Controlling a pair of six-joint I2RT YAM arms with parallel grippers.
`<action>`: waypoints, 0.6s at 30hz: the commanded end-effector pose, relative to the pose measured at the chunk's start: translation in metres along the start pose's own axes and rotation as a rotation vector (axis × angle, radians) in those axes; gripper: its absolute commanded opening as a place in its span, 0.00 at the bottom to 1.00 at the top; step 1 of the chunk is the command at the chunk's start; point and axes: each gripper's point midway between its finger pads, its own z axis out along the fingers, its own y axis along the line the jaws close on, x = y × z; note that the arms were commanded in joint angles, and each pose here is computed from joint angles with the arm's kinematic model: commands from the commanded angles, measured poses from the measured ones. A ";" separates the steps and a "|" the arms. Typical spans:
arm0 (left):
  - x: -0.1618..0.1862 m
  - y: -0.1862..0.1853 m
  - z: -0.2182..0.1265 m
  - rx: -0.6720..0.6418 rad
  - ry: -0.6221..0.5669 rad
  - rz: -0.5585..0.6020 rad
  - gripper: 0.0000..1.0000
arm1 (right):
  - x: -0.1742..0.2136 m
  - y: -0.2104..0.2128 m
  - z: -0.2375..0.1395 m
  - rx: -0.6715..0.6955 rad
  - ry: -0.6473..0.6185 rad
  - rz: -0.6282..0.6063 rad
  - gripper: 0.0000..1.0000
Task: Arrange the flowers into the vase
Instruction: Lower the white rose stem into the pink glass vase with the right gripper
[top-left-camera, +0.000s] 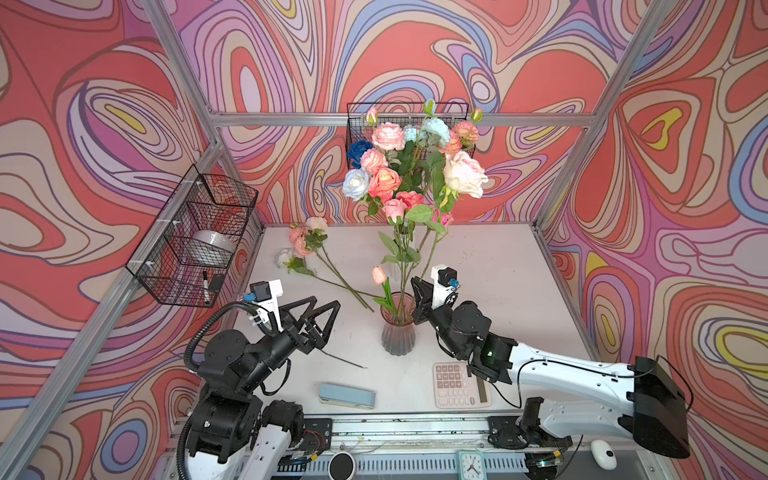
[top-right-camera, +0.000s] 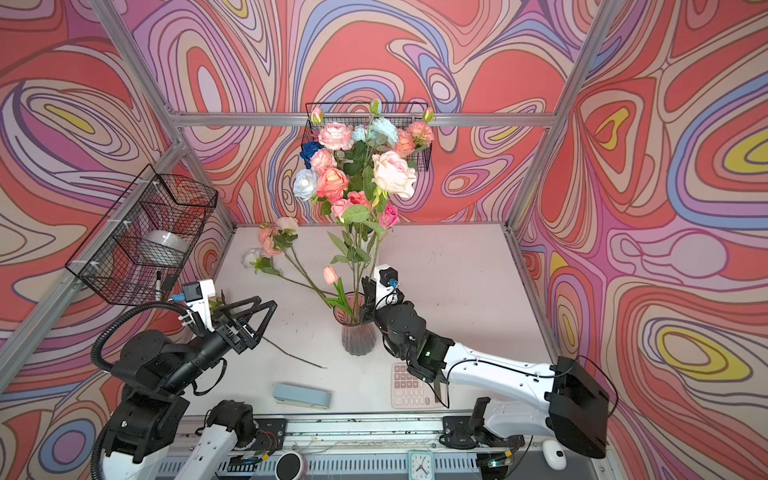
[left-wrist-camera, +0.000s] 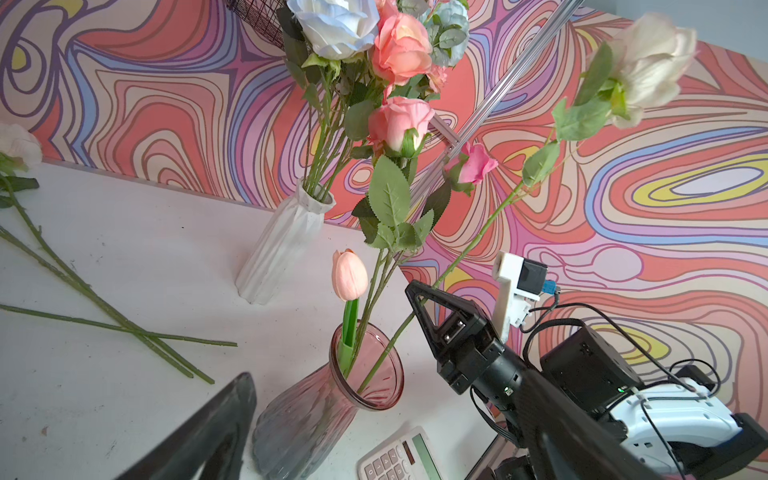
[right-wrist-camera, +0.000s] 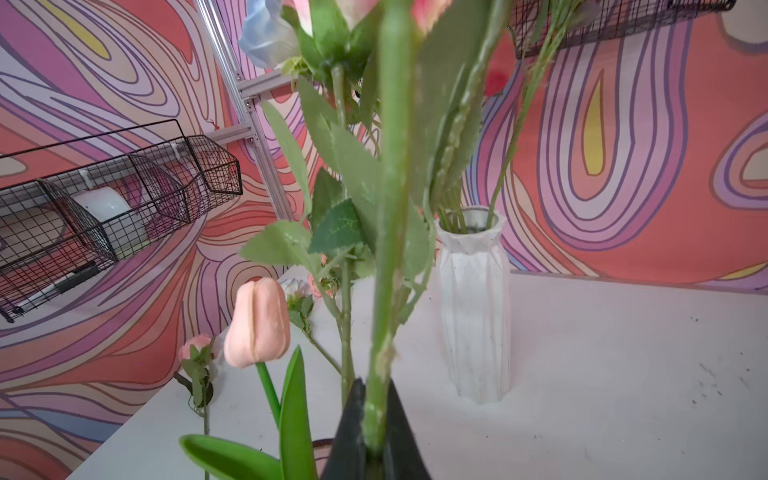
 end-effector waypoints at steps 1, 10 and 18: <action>0.006 0.008 0.005 -0.017 0.021 -0.023 1.00 | 0.019 -0.010 -0.003 0.057 0.122 0.055 0.09; 0.014 0.018 0.013 -0.039 0.063 -0.054 1.00 | 0.025 -0.003 -0.019 0.034 0.307 0.083 0.51; 0.026 0.055 0.022 -0.187 0.090 -0.133 1.00 | 0.027 -0.001 -0.042 -0.034 0.349 0.151 0.77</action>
